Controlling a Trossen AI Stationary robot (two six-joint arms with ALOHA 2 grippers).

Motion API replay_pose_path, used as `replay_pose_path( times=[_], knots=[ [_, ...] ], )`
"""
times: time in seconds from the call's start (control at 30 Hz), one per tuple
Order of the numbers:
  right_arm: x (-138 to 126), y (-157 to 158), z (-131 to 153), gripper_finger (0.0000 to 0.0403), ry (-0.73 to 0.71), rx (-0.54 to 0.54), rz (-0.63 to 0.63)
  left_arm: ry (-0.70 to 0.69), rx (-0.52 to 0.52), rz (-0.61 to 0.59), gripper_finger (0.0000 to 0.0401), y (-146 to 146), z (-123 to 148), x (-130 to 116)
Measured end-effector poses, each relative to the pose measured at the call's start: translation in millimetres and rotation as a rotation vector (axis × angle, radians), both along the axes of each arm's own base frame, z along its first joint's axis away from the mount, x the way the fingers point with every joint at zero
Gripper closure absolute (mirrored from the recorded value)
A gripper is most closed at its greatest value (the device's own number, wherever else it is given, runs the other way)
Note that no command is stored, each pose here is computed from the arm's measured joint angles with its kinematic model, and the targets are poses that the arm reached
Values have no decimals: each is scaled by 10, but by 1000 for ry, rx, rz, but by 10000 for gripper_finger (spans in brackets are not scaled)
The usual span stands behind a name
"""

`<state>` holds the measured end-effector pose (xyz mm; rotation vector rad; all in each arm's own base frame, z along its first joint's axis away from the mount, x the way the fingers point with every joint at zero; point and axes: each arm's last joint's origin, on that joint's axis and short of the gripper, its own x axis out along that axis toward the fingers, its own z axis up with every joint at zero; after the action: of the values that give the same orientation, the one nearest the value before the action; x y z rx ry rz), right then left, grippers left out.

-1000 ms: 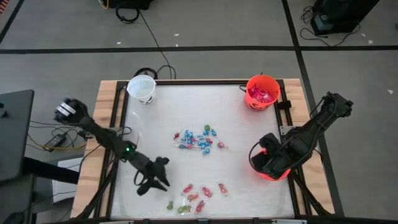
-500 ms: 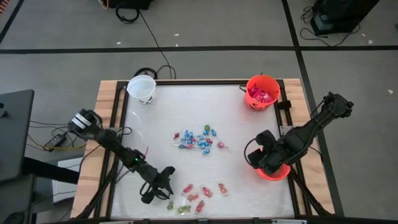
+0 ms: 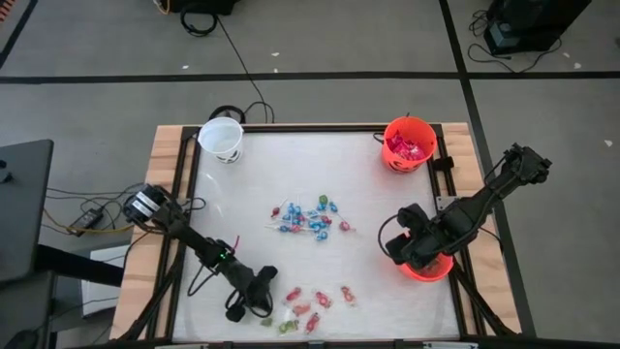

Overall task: Sort candy by brand, put in halloween buckets
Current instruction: Put the green gummy into the bottom orange bucket

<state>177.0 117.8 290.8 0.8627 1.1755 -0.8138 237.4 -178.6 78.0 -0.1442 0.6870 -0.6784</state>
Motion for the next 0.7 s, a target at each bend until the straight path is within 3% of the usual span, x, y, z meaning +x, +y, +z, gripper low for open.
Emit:
replay_pose_path(
  times=[0.27,0.5,0.6,0.7],
  knots=[
    [35,2,7,206,-55,-21,-17,-11,-53,134,398,99,168,31],
    [312,86,107,206,-395,-48,42,-157,-88,446,399,497,524,82],
    [491,108,143,206,-525,-34,30,-279,-45,582,400,656,725,144],
    [695,114,120,206,-601,-3,10,-444,96,627,400,732,946,217]
  ],
)
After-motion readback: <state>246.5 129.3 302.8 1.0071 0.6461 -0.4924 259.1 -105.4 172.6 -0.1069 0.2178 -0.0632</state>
